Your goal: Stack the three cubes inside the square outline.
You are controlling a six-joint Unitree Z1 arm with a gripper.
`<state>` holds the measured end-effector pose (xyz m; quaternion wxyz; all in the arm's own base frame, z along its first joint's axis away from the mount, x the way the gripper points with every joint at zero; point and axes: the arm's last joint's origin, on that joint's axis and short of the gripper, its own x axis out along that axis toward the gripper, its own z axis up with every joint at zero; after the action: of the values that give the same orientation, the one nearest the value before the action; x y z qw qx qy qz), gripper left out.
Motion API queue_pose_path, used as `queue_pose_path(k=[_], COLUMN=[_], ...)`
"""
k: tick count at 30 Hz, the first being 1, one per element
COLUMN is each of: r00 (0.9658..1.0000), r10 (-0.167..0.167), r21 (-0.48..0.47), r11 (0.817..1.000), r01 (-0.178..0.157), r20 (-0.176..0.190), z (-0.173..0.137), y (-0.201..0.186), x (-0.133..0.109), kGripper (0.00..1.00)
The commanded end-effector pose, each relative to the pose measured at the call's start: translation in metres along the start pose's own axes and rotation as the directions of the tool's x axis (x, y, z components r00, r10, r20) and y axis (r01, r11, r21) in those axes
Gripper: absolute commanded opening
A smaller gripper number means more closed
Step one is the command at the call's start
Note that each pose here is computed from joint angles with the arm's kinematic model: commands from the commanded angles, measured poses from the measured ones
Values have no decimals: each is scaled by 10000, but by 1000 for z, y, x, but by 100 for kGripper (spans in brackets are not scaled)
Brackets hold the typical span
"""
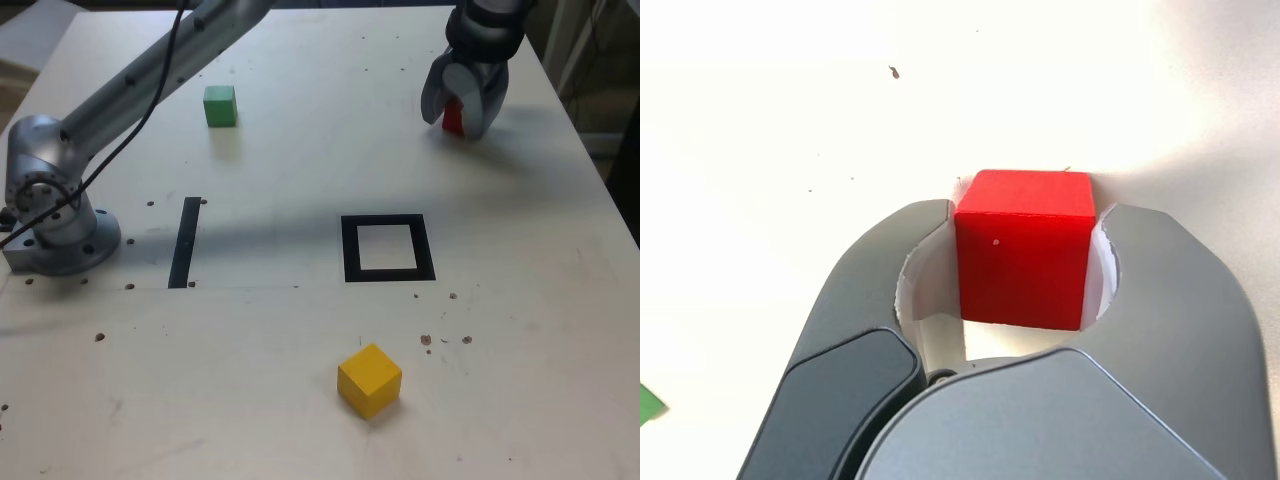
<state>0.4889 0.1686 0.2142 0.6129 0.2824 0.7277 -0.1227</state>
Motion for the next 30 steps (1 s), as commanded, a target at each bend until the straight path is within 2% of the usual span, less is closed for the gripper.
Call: queue_pose_path(k=[1,3,9,13,15,17,20,24,30], r00=[9999,9999,9996,9997,9978,9959,9917,9876,9885], r10=[98,94,230,-247,-665,-909,-1280,-1528,-1452], r21=[-48,-89,-545,-1140,-1471,-1671,-2075,-2933,-4188], r11=[9999,9999,9983,9932,9869,9819,9705,9464,9008], r01=[-98,-93,-220,249,657,892,1226,1356,1145], r20=[62,71,178,32,-8,-27,-127,-364,-419], z=[-2,-3,-12,-14,-7,-1,3,-1,-6], y=[-1,-4,-27,-50,-70,-88,-118,-153,-193], x=[-7,-13,-60,-75,-80,-85,-94,-106,-121], kGripper=[19,18,17,17,17,17,17,17,17])
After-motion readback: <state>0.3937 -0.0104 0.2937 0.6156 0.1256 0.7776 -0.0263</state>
